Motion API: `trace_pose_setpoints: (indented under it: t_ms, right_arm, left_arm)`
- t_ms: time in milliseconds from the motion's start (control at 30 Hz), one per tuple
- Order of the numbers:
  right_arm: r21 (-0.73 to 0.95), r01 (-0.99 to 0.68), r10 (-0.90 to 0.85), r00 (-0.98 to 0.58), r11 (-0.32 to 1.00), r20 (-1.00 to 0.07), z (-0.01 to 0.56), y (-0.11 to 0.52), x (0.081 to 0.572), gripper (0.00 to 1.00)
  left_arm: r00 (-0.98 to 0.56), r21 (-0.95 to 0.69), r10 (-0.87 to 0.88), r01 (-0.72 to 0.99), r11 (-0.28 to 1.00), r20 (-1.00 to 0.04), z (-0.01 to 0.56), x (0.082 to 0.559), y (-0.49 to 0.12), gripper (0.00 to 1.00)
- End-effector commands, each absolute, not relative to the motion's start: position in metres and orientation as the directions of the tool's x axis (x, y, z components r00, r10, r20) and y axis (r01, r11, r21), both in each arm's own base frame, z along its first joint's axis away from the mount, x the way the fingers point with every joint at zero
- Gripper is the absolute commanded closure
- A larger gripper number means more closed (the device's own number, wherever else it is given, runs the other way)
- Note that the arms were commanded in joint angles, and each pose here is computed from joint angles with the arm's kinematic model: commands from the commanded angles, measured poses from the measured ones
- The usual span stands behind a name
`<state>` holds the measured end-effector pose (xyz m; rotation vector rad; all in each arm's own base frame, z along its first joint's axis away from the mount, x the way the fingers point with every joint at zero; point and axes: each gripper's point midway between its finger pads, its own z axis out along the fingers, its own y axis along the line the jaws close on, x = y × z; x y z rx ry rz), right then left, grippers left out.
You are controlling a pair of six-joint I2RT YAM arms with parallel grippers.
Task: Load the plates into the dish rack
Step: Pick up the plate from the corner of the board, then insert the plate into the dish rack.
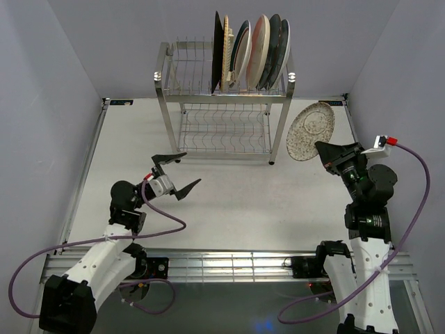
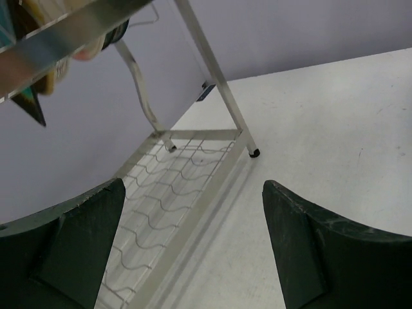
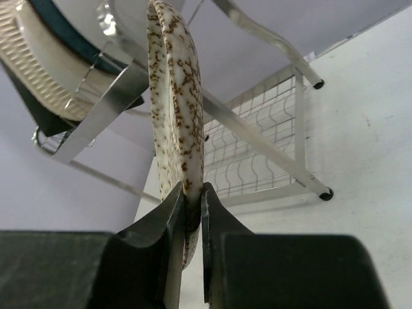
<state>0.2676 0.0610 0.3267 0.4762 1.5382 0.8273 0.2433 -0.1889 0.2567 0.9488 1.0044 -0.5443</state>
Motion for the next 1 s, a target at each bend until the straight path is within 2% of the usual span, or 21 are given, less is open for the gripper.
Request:
trace_pose_setpoints:
  t_ms: [0,100,133,200,233,300,333,433,467,600,967]
  right_arm:
    - [0.678,-0.394,0.697,-0.119,0.62,-0.707,0.384,0.086,0.235,0.92]
    - [0.683,-0.424,0.691,-0.164,0.595,-0.704,0.384,0.095,0.228,0.92]
    - [0.685,-0.426,0.691,-0.171,0.591,-0.702,0.384,0.096,0.228,0.92]
    - [0.697,-0.421,0.69,-0.2,0.581,-0.696,0.382,0.099,0.225,0.92]
    - [0.7,-0.423,0.691,-0.205,0.576,-0.693,0.383,0.1,0.224,0.92]
    - [0.711,-0.422,0.694,-0.227,0.563,-0.684,0.384,0.102,0.221,0.92]
    - [0.712,-0.425,0.695,-0.227,0.559,-0.682,0.388,0.103,0.219,0.92]
    - [0.717,-0.436,0.697,-0.24,0.544,-0.675,0.392,0.106,0.214,0.92]
    - [0.72,-0.436,0.694,-0.253,0.54,-0.674,0.391,0.107,0.213,0.92]
    - [0.734,-0.441,0.694,-0.286,0.517,-0.661,0.388,0.112,0.21,0.92]
    - [0.74,-0.456,0.684,-0.321,0.494,-0.655,0.383,0.118,0.193,0.92]
  left_arm:
    - [0.64,0.589,0.043,0.676,0.443,-0.767,0.29,0.231,-0.205,0.02]
    - [0.735,0.681,0.028,0.614,0.4,-0.678,0.302,0.214,-0.228,0.02]
    - [0.802,0.751,0.024,0.549,0.366,-0.597,0.305,0.203,-0.242,0.02]
    - [0.852,0.802,0.024,0.482,0.353,-0.523,0.309,0.19,-0.262,0.02]
    - [0.908,0.863,0.059,0.372,0.343,-0.415,0.312,0.187,-0.268,0.02]
    - [0.935,0.9,0.113,0.283,0.333,-0.336,0.309,0.188,-0.282,0.02]
    - [0.968,0.924,0.102,0.184,0.336,-0.229,0.319,0.175,-0.291,0.02]
    - [0.989,0.944,0.087,0.084,0.318,-0.117,0.318,0.159,-0.313,0.02]
    - [0.994,0.95,0.103,0.012,0.313,-0.047,0.321,0.157,-0.318,0.02]
    - [0.989,0.945,0.117,-0.119,0.306,0.086,0.324,0.151,-0.342,0.02]
    - [0.935,0.867,0.192,-0.35,0.354,0.299,0.35,0.16,-0.409,0.02]
